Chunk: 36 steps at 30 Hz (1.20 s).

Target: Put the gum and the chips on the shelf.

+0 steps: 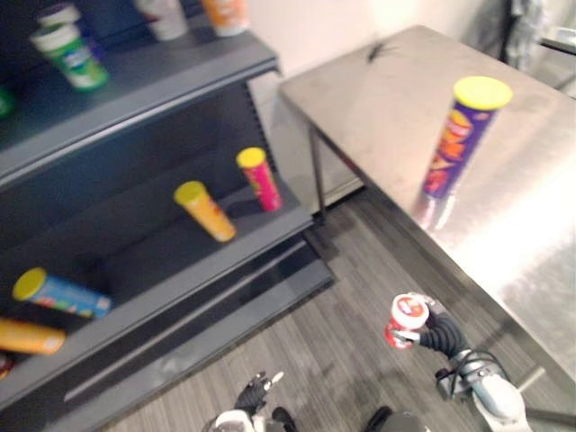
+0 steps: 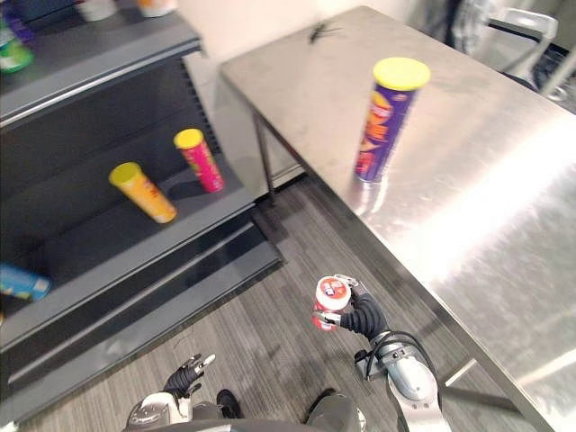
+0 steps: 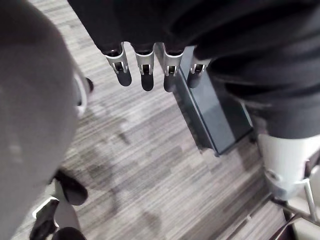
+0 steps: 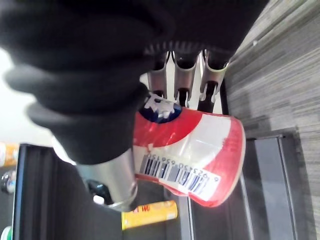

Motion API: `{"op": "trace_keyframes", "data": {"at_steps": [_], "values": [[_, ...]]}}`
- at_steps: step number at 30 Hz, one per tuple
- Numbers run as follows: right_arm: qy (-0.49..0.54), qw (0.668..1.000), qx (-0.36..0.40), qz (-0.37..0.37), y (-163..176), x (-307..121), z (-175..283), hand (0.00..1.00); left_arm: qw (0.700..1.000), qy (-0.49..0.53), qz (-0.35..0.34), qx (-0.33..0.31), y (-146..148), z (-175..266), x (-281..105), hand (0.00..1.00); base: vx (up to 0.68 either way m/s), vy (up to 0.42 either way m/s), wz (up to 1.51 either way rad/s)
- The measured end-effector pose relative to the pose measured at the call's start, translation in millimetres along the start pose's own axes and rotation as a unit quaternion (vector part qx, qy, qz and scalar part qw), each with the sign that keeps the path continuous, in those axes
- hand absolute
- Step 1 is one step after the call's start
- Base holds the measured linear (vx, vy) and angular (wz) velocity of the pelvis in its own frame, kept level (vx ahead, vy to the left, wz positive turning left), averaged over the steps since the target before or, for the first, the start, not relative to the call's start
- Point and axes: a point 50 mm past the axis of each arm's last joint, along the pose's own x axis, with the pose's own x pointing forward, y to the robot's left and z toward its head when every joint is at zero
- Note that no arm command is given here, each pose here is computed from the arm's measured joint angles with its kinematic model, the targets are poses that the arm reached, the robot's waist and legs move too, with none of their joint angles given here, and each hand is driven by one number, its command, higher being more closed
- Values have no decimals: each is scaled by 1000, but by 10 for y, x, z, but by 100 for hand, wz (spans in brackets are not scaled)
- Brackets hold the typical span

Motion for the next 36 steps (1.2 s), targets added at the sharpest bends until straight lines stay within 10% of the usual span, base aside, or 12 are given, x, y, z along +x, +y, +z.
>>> {"op": "trace_keyframes", "data": {"at_steps": [17,36], "values": [[45,997,45,53,382,81,-204,100,999,10,15,49,65,-6,4,0,-101,111,-16],[40,989,129,-67,312,-205,-164,100,996,39,77,-12,393,-210,-127,0,89,-43,87]]}}
